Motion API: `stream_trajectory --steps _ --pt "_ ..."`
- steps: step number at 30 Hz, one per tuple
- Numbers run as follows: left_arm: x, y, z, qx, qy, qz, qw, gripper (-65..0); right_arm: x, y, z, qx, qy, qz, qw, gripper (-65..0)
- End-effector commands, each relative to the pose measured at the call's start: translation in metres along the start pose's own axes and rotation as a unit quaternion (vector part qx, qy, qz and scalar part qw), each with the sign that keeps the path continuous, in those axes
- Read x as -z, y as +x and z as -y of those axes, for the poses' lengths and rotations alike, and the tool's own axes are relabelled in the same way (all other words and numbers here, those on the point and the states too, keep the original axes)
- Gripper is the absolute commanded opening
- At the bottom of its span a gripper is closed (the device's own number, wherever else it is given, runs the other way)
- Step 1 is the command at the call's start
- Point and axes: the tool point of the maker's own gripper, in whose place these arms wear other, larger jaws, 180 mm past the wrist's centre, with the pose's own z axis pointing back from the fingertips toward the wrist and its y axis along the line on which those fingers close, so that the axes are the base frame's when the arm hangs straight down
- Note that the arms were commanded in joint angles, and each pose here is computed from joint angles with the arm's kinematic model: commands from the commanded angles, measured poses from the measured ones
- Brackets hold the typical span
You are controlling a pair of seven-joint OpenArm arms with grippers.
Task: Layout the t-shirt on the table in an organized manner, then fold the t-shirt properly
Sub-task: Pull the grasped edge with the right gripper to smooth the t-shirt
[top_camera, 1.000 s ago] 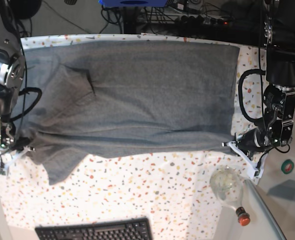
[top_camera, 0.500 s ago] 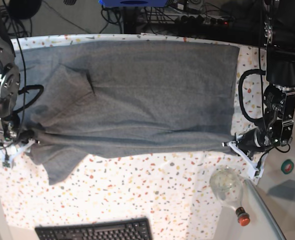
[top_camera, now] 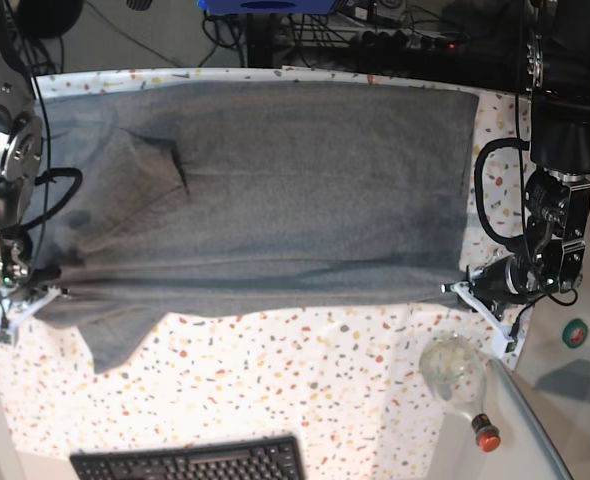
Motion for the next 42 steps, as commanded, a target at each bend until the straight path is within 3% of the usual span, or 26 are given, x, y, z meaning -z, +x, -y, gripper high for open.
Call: stream_trajectory --steps 1,12,20,23,31,36,38,41,42 --pt "-0.007 0.023 -0.005 0.003 0.003 0.028 1.000 -65.0 -0.002 0.035 0.015 0.000 -0.015 0.040 0.9991 -65.0" --pt "-0.009 0.033 -0.001 0.003 -0.001 0.040 0.999 -65.0 -0.008 0.061 0.011 -0.010 0.004 0.075 0.9971 -65.0" --pt "-0.020 0.051 0.026 -0.056 -0.075 0.071 0.993 -65.0 -0.009 0.056 0.015 -0.014 0.000 0.075 0.9971 -65.0" --pt "-0.018 0.042 0.026 -0.051 -0.072 0.050 0.995 -65.0 -0.014 0.054 0.020 -0.022 -0.008 0.083 0.9962 -65.0" --pt "-0.023 0.040 0.032 -0.041 -0.079 0.051 0.995 -65.0 -0.026 0.044 0.034 -0.042 -0.028 0.086 0.9950 -65.0" --pt "-0.027 0.042 0.033 -0.033 -0.079 0.057 0.995 -65.0 -0.026 0.062 0.036 -0.030 -0.029 0.098 0.9943 -65.0" --pt "-0.027 0.042 0.033 -0.033 -0.079 0.056 0.995 -65.0 -0.017 0.062 0.028 -0.018 -0.017 0.081 0.9964 -65.0" --pt "-0.027 0.040 0.033 -0.033 -0.079 0.054 0.995 -65.0 -0.006 0.054 0.025 -0.003 -0.003 0.050 0.9987 -46.2" --pt "-0.026 0.039 0.032 -0.033 -0.078 0.054 0.995 -65.0 -0.004 0.056 0.024 0.000 0.001 0.054 0.9985 -43.2"
